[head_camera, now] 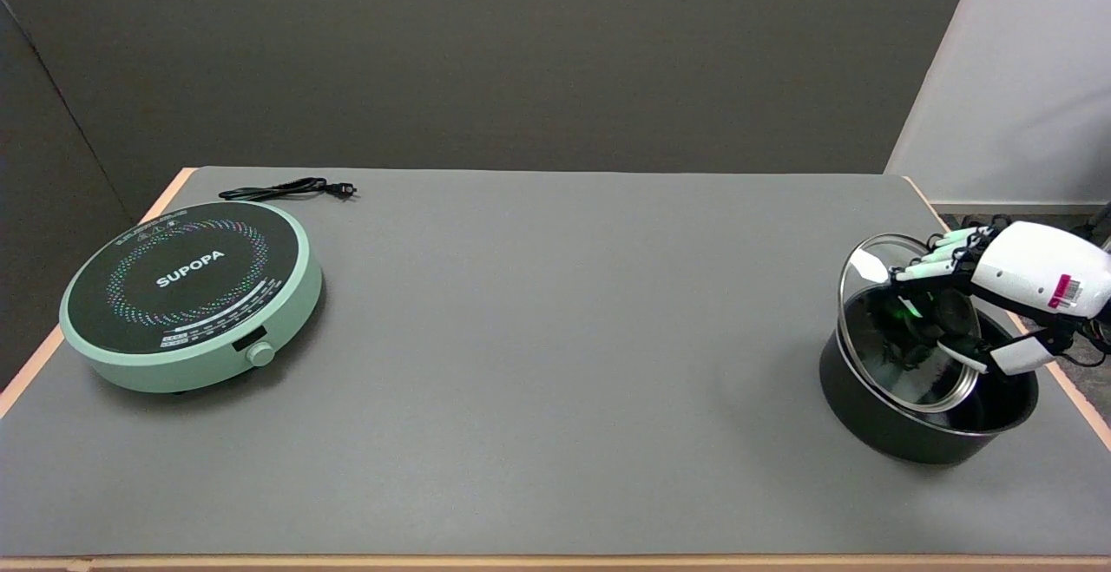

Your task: Pick up the pot lid.

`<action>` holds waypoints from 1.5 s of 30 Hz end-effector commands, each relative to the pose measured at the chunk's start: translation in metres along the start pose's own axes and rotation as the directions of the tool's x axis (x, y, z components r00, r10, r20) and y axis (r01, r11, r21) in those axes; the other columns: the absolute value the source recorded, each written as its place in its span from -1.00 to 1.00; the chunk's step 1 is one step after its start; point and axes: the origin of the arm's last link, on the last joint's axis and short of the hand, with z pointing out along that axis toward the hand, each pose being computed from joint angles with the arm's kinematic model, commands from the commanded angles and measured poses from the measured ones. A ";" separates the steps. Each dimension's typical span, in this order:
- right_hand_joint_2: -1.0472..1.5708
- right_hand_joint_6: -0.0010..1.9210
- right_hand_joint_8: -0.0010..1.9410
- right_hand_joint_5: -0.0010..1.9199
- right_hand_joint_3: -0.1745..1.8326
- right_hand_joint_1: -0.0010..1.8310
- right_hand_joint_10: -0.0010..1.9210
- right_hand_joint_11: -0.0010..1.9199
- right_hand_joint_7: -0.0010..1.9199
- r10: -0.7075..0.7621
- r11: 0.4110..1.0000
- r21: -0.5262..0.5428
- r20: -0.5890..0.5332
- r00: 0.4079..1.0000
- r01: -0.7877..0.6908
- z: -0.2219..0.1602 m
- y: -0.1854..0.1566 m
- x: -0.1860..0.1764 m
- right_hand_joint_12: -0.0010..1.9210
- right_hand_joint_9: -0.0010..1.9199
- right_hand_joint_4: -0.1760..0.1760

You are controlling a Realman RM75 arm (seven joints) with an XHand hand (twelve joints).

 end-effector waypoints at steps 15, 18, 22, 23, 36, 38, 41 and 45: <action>0.27 0.83 0.66 -0.31 0.36 0.51 0.96 -0.29 -0.03 -0.050 0.999 -0.010 -0.060 0.997 0.049 0.020 0.013 0.018 0.39 -0.10 1.00; 0.27 0.83 0.66 -0.31 0.36 0.51 0.97 -0.28 -0.03 -0.061 0.998 -0.014 -0.087 0.994 0.060 0.024 0.015 0.024 0.41 -0.10 1.00; 0.26 0.84 0.66 -0.29 0.37 0.51 0.97 -0.27 -0.03 -0.081 0.997 -0.027 -0.135 0.988 0.078 0.029 0.020 0.035 0.42 -0.09 1.00; 0.26 0.84 0.66 -0.29 0.37 0.51 0.97 -0.27 -0.03 -0.085 0.996 -0.029 -0.142 0.986 0.081 0.030 0.021 0.037 0.42 -0.09 1.00; 0.25 0.84 0.67 -0.29 0.40 0.52 0.97 -0.26 -0.02 -0.192 0.978 -0.130 -0.288 0.938 0.160 0.035 0.047 0.083 0.42 -0.09 1.00; 0.25 0.84 0.66 -0.28 0.41 0.52 0.97 -0.26 -0.01 -0.210 0.974 -0.149 -0.305 0.929 0.172 0.035 0.051 0.091 0.42 -0.08 1.00; 0.25 0.84 0.66 -0.28 0.41 0.52 0.97 -0.26 -0.01 -0.231 0.968 -0.171 -0.318 0.919 0.184 0.040 0.057 0.102 0.42 -0.08 1.00; 0.25 0.84 0.66 -0.28 0.41 0.52 0.96 -0.26 -0.01 -0.245 0.963 -0.196 -0.328 0.912 0.187 0.055 0.064 0.117 0.41 -0.08 1.00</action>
